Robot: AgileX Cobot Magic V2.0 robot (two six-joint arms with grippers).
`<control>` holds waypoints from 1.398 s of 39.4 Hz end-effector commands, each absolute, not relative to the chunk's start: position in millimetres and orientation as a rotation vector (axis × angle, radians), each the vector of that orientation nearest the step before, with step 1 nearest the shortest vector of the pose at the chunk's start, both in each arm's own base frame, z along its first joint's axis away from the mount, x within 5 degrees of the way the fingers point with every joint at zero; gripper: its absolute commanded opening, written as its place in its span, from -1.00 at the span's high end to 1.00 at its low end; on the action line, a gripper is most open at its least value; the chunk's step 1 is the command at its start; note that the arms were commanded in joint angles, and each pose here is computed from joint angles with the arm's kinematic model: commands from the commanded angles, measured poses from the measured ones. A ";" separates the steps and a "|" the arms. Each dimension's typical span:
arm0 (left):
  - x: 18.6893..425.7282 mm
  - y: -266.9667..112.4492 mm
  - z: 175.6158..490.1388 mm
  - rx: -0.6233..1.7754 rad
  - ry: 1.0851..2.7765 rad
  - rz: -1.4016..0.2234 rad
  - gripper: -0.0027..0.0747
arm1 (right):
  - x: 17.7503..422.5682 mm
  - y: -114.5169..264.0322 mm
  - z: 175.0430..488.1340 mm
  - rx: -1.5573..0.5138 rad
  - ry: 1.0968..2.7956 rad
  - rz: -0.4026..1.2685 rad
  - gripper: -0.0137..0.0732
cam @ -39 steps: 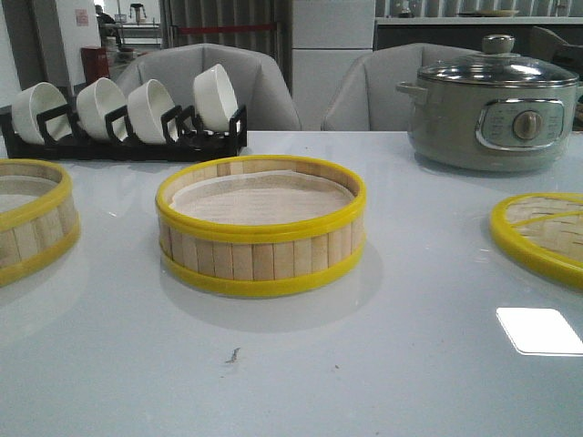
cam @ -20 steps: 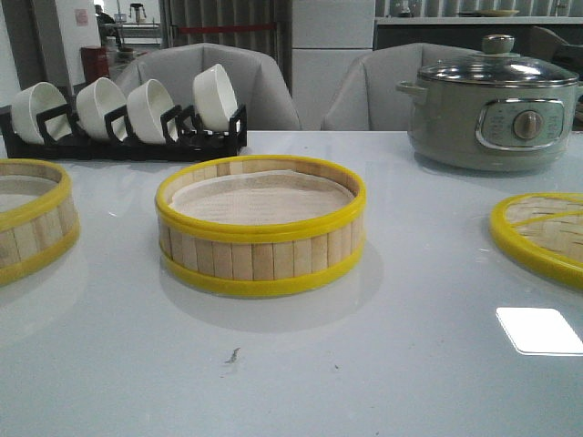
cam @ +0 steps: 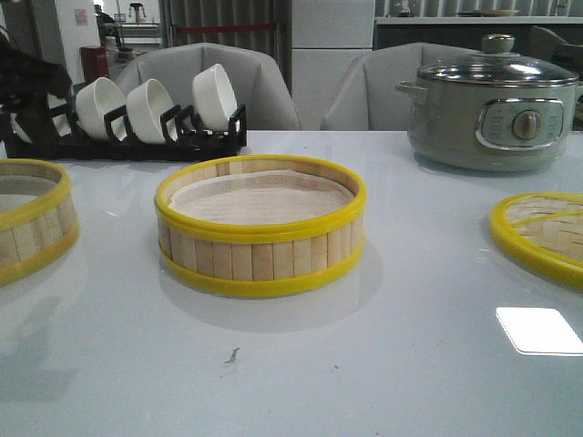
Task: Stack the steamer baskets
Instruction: 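Reach the left gripper to the edge basket and grasp its rim, then lift the basket with the left gripper over the centre basket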
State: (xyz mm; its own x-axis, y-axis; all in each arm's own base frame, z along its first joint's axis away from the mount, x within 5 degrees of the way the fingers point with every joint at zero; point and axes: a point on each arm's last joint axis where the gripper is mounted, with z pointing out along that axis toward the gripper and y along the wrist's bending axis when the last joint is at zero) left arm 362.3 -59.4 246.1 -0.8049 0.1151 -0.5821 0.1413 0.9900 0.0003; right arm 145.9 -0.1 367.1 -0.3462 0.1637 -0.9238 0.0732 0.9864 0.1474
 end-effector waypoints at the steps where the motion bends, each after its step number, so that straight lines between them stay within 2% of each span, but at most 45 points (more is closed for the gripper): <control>1: 375.8 -64.7 261.6 0.174 2.414 -0.079 -0.19 | 146.9 -0.5 386.0 0.145 1.811 0.086 -0.39; 16: 396.8 -69.2 212.4 0.164 2.517 -0.087 -0.19 | 146.9 -0.5 386.0 0.145 1.812 0.086 -0.39; 24: 398.3 -69.8 203.3 0.158 2.544 -0.091 -0.14 | 146.9 -0.5 386.0 0.145 1.812 0.086 -0.39; 26: 398.1 -69.9 204.2 0.156 2.542 -0.093 -0.04 | 146.9 -0.5 386.0 0.145 1.812 0.086 -0.39; 29: 397.8 -69.8 204.7 0.156 2.544 -0.093 0.25 | 146.9 -0.5 386.0 0.145 1.812 0.086 -0.39; 32: 397.1 -69.7 205.9 0.155 2.550 -0.093 0.73 | 146.9 -0.5 386.0 0.145 1.812 0.086 -0.39; 35: 396.5 -69.6 209.9 0.154 2.546 -0.094 0.66 | 146.9 -0.5 386.0 0.145 1.812 0.086 -0.39; 45: 396.3 -80.2 246.1 0.181 2.487 -0.114 0.71 | 147.8 -0.5 385.8 0.145 1.811 0.086 -0.39; 49: 395.9 -100.7 268.2 0.239 2.437 -0.142 0.71 | 151.9 -0.4 383.5 0.145 1.826 0.085 -0.39; 55: 386.6 -160.6 306.5 0.406 2.336 -0.220 0.71 | 155.8 -0.3 381.6 0.146 1.837 0.084 -0.39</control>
